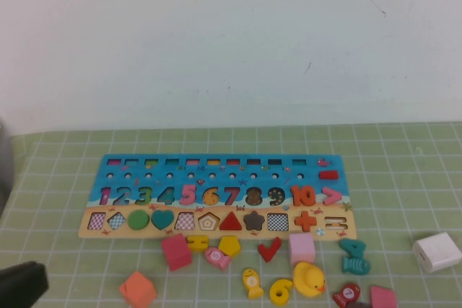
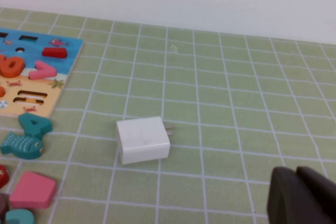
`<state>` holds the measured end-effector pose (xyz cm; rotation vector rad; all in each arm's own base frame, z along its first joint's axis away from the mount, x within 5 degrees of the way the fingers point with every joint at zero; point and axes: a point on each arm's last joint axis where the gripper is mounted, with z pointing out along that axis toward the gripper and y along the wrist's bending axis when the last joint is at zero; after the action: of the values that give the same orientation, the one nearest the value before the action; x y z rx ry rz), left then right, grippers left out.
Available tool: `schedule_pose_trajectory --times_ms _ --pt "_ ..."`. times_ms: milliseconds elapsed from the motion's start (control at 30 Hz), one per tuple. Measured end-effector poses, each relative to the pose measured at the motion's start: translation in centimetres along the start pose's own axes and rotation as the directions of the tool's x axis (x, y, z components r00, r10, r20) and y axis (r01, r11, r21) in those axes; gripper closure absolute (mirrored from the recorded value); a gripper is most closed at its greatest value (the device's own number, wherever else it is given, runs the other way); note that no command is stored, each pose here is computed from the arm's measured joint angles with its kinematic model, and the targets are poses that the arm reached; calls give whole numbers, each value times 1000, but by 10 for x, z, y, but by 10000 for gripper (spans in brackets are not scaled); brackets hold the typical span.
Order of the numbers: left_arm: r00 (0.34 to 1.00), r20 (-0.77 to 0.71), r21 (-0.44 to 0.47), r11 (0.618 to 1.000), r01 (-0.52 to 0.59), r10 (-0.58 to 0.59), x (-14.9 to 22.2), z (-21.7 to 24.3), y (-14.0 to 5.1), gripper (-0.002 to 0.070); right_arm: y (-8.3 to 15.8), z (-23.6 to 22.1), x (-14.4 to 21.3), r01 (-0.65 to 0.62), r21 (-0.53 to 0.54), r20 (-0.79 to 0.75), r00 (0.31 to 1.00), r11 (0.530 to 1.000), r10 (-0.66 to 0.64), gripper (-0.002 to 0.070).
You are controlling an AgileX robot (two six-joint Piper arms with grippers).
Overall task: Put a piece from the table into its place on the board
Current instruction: Pick up the "number 6"
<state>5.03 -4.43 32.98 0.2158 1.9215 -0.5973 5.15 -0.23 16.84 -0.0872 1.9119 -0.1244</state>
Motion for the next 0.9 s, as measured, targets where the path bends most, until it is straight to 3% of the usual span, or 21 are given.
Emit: schedule_pose_trajectory --times_ms 133,300,467,733,900 --pt "957 -231 44 984 -172 177 -28 14 1 676 0 0 0 0 0 0 1000 1000 0 678" --pt "864 -418 67 958 -280 282 -55 47 15 676 0 0 0 0 0 0 1000 1000 0 678" --pt "742 -546 170 918 -357 390 -69 88 15 676 0 0 0 0 0 0 1000 1000 0 678" --pt "465 -699 309 816 -489 544 -52 170 -10 676 0 0 0 0 0 0 1000 1000 0 678" --pt "343 -718 386 757 -527 606 -33 217 -33 676 0 0 0 0 0 0 1000 1000 0 678"
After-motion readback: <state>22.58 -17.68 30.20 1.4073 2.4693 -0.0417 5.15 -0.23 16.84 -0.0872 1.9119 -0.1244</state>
